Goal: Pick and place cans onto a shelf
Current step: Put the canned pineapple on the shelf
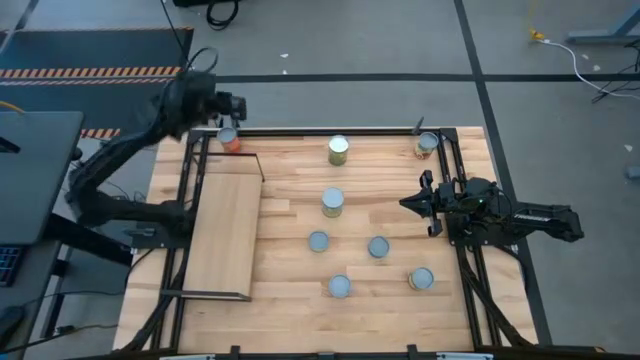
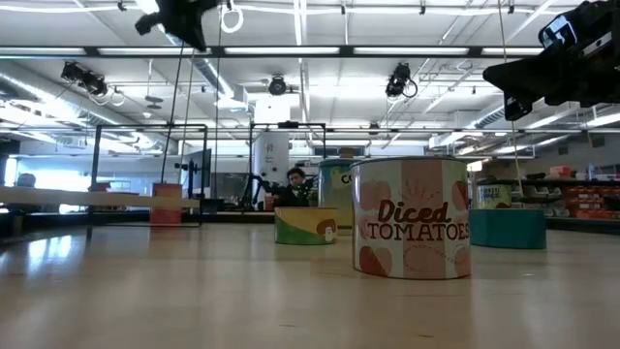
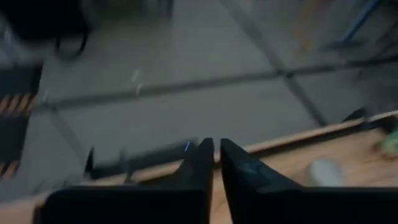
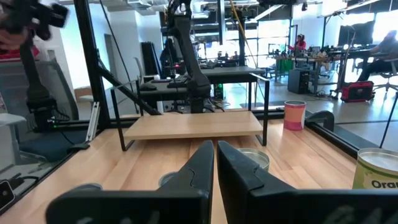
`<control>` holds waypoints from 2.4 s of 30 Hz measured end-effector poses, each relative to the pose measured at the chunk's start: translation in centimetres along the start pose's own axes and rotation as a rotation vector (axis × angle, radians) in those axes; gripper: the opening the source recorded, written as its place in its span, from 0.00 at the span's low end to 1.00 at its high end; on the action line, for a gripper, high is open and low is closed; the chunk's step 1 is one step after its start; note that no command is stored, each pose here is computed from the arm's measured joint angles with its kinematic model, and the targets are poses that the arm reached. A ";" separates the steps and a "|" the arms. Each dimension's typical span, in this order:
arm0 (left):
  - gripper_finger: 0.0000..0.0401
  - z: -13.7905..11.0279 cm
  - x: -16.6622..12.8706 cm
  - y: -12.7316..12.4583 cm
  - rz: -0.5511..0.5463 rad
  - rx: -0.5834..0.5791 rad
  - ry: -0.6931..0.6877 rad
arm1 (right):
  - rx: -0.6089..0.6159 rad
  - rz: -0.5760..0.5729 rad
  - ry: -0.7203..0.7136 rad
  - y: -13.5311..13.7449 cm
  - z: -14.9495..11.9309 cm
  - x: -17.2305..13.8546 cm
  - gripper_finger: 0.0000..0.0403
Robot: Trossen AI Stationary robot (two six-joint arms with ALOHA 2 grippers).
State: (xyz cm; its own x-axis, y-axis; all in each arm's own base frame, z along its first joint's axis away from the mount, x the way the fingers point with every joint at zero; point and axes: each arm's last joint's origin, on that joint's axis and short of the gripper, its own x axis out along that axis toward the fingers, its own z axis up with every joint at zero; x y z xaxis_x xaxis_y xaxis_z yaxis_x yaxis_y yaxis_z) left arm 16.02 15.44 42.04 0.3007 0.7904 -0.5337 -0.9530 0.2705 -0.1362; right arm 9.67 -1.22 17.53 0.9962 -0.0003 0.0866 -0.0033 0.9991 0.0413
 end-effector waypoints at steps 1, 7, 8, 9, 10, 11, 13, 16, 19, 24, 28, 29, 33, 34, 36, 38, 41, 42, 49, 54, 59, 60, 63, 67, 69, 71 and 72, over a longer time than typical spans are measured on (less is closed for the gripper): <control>0.14 0.2 1.2 0.5 0.025 -0.002 0.053 | 0.000 0.000 0.000 0.0 0.0 0.0 0.07; 0.41 -1.1 8.3 2.9 0.214 -0.077 0.285 | 0.000 0.000 0.000 0.0 0.0 0.0 0.07; 0.46 -1.5 9.4 3.2 0.223 -0.067 0.322 | 0.000 0.000 0.000 0.0 0.0 0.0 0.07; 0.51 -1.9 10.4 3.5 0.215 -0.056 0.358 | 0.000 0.000 0.000 0.0 0.0 0.0 0.07; 0.55 -2.3 11.4 3.8 0.204 -0.063 0.386 | 0.000 0.000 0.000 0.0 0.0 0.0 0.07; 0.59 -2.6 12.4 4.1 0.187 -0.081 0.402 | 0.000 0.000 0.000 0.0 0.0 0.0 0.07; 0.66 -3.4 14.4 5.0 0.167 -0.118 0.452 | 0.000 0.000 0.000 0.0 0.0 0.0 0.07; 0.76 -4.8 16.4 6.7 0.209 -0.158 0.525 | -0.021 0.000 -0.002 0.0 0.0 0.0 0.07; 0.84 -6.0 17.7 7.7 0.244 -0.186 0.586 | -0.074 0.000 -0.009 0.0 0.1 0.0 0.07; 0.89 -7.3 19.0 8.0 0.254 -0.217 0.579 | -0.078 0.000 -0.009 0.0 0.1 0.0 0.07; 0.89 -8.9 20.1 8.3 0.288 -0.273 0.580 | -0.079 0.000 -0.010 0.0 0.1 0.0 0.07; 0.89 -9.3 20.3 8.4 0.311 -0.277 0.577 | -0.079 0.000 -0.010 0.0 0.1 0.0 0.07; 0.89 -9.9 20.7 8.4 0.399 -0.250 0.542 | -0.079 0.000 -0.010 0.0 0.1 0.0 0.07; 0.89 -9.8 20.8 8.4 0.395 -0.250 0.528 | -0.079 0.000 -0.010 0.0 0.1 0.0 0.07; 0.89 -9.7 20.9 8.3 0.391 -0.258 0.509 | -0.079 0.000 -0.010 0.0 0.1 0.0 0.07; 0.89 -9.7 20.8 8.2 0.413 -0.263 0.500 | -0.079 0.000 -0.010 0.0 0.1 0.0 0.07; 0.89 -9.9 20.7 8.3 0.454 -0.262 0.504 | -0.080 -0.003 -0.010 0.0 0.1 0.0 0.07; 0.89 -10.0 20.8 8.4 0.453 -0.274 0.503 | -0.080 -0.010 -0.011 0.0 0.1 0.0 0.07; 0.89 -12.7 21.4 8.6 0.437 -0.333 0.515 | -0.080 -0.026 -0.012 -0.1 0.1 0.0 0.07; 0.89 -14.1 21.8 8.5 0.431 -0.338 0.490 | -0.080 -0.026 -0.012 -0.1 0.1 0.0 0.07; 0.89 -14.2 22.2 7.6 0.407 -0.291 0.403 | -0.080 -0.026 -0.012 -0.1 0.1 0.0 0.07; 0.88 -14.2 22.3 7.4 0.405 -0.270 0.396 | -0.080 -0.026 -0.012 -0.1 0.1 0.0 0.07; 0.82 -14.1 22.4 6.9 0.393 -0.207 0.372 | -0.080 -0.026 -0.012 -0.1 0.1 0.0 0.07; 0.70 -14.1 22.3 6.3 0.355 -0.138 0.376 | -0.081 -0.026 -0.015 -0.1 0.1 0.0 0.07; 0.69 -13.9 21.8 5.9 0.329 -0.119 0.375 | -0.081 -0.026 -0.016 -0.1 0.2 0.0 0.07; 0.69 -13.2 21.2 5.5 0.298 -0.106 0.369 | -0.081 -0.025 -0.016 -0.1 0.2 0.0 0.07; 0.69 -12.8 20.7 5.3 0.287 -0.102 0.374 | -0.081 -0.026 -0.016 -0.1 0.2 0.0 0.07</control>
State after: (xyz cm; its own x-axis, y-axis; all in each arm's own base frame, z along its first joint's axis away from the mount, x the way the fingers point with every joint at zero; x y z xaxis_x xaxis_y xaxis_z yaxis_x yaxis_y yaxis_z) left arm 16.76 26.21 19.59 0.0088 0.5687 -0.8225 -0.9999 0.0002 -0.0106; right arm 9.66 -1.29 17.68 0.9943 -0.0259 0.1030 0.0298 0.9989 -0.0367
